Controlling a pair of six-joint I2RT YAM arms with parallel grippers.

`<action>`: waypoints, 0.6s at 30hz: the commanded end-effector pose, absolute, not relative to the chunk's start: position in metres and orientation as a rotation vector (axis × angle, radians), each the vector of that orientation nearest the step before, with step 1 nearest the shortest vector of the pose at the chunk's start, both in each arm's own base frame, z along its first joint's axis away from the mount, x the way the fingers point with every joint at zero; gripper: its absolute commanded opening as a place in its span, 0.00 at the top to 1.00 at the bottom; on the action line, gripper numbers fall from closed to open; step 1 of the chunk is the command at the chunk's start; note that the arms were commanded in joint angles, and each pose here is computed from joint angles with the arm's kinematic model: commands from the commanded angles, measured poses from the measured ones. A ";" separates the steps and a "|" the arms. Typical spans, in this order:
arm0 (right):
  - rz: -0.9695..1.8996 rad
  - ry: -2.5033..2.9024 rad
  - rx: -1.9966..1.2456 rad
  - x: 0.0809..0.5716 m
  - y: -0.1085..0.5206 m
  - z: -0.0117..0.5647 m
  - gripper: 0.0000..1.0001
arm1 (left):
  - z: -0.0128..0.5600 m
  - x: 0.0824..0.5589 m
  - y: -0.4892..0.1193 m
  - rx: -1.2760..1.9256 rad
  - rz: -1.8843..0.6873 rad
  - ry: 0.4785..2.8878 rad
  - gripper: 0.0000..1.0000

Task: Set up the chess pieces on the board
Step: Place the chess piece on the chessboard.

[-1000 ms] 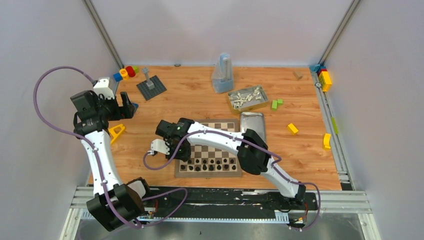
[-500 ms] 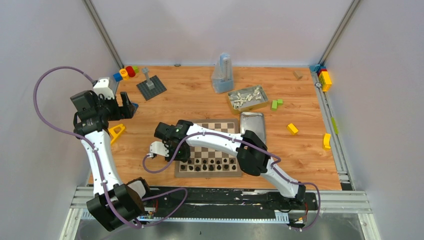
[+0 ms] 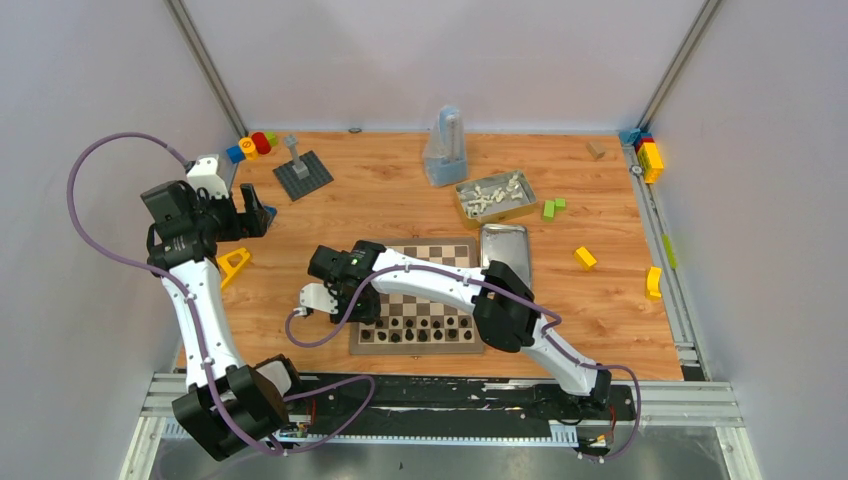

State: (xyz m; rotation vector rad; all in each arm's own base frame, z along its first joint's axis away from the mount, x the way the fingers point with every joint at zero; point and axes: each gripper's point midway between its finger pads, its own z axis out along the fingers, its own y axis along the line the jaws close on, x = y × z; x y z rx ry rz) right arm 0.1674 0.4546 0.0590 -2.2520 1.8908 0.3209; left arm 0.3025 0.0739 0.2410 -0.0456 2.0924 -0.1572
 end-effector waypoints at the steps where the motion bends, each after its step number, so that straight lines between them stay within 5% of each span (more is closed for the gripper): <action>1: 0.314 1.851 -2.236 0.171 0.465 0.062 0.79 | 0.243 0.306 0.081 -0.034 -0.132 2.074 0.00; 18: 0.336 1.815 -2.150 0.174 0.468 0.102 0.67 | 0.239 0.307 0.085 -0.036 -0.112 2.084 0.00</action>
